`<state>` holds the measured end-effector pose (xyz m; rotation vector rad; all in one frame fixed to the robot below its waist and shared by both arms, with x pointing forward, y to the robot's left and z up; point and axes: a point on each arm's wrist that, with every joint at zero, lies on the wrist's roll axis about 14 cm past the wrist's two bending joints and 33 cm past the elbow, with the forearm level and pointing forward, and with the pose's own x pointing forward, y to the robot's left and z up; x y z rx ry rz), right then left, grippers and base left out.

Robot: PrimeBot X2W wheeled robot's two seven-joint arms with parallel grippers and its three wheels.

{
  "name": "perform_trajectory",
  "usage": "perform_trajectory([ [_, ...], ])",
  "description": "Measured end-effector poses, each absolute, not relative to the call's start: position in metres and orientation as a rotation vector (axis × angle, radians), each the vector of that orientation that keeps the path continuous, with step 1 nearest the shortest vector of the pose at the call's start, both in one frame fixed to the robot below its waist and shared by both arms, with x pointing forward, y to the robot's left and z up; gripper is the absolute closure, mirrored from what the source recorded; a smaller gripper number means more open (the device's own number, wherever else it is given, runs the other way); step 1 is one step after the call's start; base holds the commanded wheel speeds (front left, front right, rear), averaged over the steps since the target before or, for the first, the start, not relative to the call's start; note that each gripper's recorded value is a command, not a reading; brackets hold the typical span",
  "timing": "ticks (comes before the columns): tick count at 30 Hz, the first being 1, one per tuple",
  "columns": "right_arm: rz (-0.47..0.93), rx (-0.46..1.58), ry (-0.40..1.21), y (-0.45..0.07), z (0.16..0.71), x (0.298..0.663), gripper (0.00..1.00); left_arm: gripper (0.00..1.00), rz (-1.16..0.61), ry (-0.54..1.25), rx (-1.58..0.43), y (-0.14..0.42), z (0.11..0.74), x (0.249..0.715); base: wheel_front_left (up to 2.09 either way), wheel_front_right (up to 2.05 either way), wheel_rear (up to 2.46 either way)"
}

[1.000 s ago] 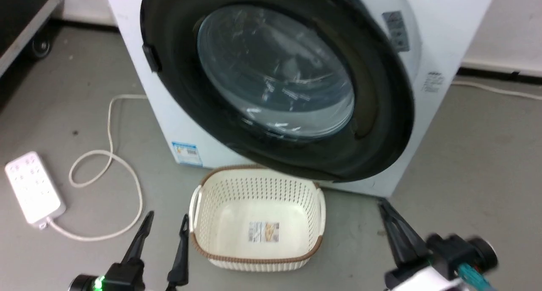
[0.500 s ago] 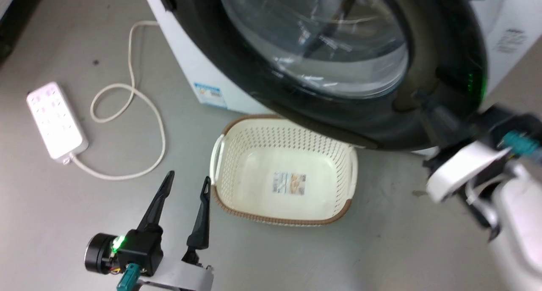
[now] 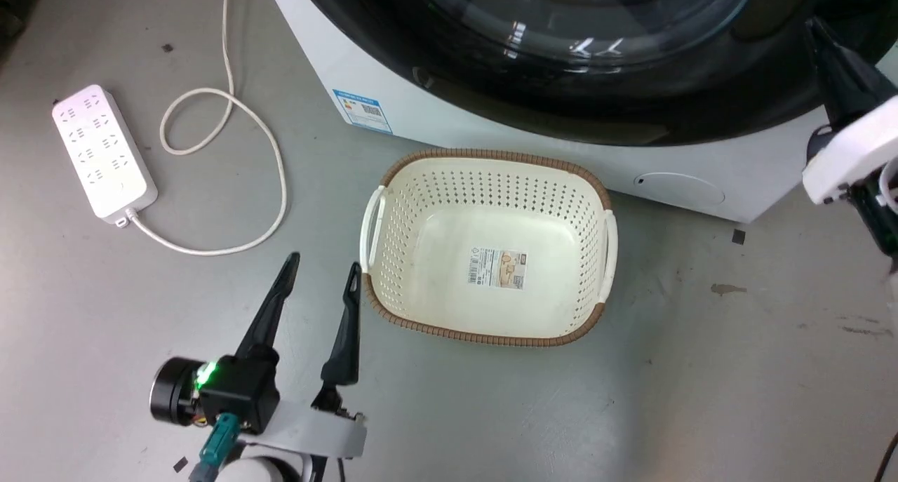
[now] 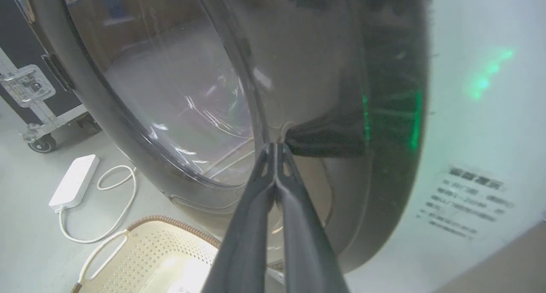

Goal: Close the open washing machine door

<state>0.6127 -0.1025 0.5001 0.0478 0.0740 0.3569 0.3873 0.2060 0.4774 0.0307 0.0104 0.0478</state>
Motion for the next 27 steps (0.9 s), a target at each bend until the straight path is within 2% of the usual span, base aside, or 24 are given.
perform_trajectory([
  [6,0.329,0.099,0.094,-0.101,0.494,0.614,1.0,0.0,0.054,-0.021,0.032,0.207,0.487,0.392,0.0,0.0,0.0],
  [11,0.315,0.075,0.014,-0.109,0.518,0.602,1.0,0.0,0.053,-0.058,0.024,0.206,0.5,0.388,0.0,0.0,0.0],
  [12,0.313,0.066,-0.004,-0.11,0.523,0.598,0.8,0.0,0.054,-0.065,0.023,0.206,0.502,0.386,0.0,0.0,0.0],
  [13,0.313,0.059,-0.018,-0.111,0.526,0.593,0.15,0.0,0.055,-0.069,0.021,0.206,0.504,0.384,0.0,0.0,0.0],
  [14,0.311,0.052,-0.02,-0.114,0.526,0.586,0.0,0.0,0.054,-0.072,0.018,0.205,0.505,0.381,0.0,0.0,0.0],
  [19,0.298,0.015,-0.043,-0.126,0.522,0.539,0.0,0.0,0.042,-0.092,-0.02,0.202,0.512,0.368,0.0,0.0,0.0],
  [20,0.277,0.022,-0.063,-0.132,0.523,0.506,0.0,0.0,0.027,-0.106,-0.035,0.199,0.516,0.361,0.0,0.0,0.0],
  [27,0.18,0.043,-0.148,-0.153,0.538,0.435,0.0,0.0,-0.025,-0.131,-0.052,0.183,0.523,0.354,0.0,0.0,0.0],
])
